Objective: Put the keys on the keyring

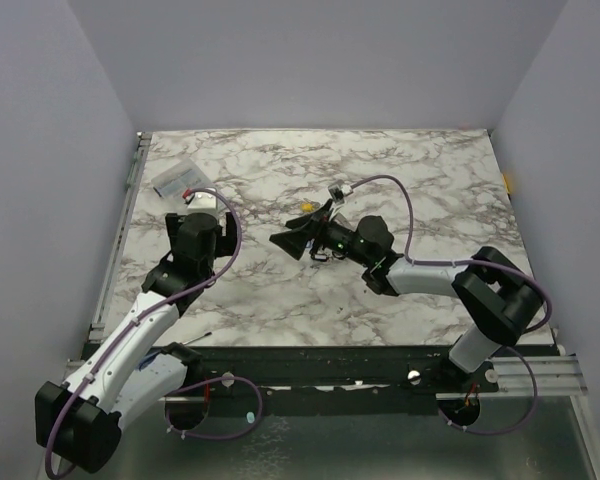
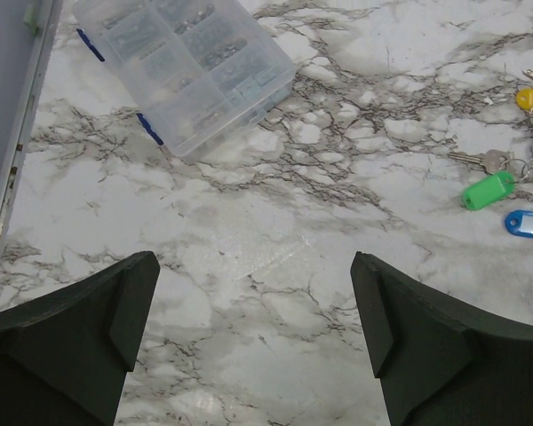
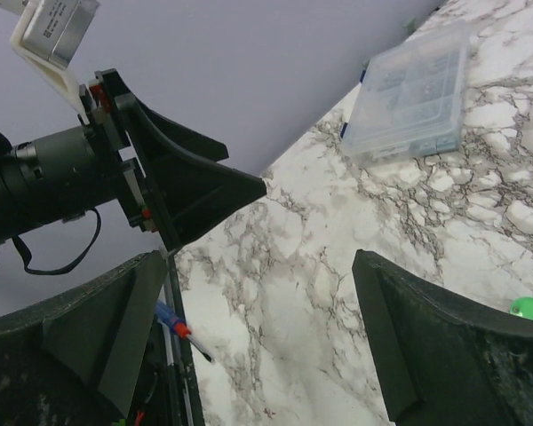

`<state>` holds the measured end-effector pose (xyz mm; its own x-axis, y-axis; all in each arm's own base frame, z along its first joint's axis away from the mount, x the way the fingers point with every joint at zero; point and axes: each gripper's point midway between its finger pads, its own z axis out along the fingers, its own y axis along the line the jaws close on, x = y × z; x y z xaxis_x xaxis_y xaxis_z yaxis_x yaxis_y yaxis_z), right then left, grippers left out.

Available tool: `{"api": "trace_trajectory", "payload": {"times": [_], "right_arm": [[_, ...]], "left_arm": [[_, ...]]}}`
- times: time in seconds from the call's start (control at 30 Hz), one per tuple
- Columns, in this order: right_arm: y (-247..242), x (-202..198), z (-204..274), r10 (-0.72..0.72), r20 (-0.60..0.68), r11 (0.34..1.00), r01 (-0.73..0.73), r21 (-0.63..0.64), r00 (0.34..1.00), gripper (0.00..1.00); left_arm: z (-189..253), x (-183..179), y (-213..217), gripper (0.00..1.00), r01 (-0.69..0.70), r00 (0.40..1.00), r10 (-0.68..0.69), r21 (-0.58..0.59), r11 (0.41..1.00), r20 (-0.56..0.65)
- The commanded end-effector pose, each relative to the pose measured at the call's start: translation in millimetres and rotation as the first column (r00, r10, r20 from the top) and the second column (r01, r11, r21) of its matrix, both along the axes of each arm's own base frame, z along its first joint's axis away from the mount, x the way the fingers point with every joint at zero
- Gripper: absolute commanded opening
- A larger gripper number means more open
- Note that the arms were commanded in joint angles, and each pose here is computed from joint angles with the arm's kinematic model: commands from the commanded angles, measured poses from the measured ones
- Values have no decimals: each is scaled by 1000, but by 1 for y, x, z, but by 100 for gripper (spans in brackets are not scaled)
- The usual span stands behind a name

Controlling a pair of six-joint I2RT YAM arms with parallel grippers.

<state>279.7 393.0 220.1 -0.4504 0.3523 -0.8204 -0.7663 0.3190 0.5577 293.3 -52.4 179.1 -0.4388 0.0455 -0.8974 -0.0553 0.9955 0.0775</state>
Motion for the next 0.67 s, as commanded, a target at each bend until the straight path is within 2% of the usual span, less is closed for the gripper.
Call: {"api": "trace_trajectory", "payload": {"times": [0.0,0.33,0.4,0.63], "right_arm": [[-5,-11,15,25,61,999,-27,26,998,100],[-7,-11,11,34,54,999,-35,22,998,100],[-7,-16,14,59,88,998,-61,22,994,100],[-6,2,2,-15,-5,1000,14,-28,1000,100]], "left_arm": [[7,1,17,99,-69,997,67,43,997,45],[7,1,25,99,-99,994,96,58,993,54],[7,1,25,99,-101,994,98,58,993,54],[8,1,28,99,-112,992,108,60,992,59]]}}
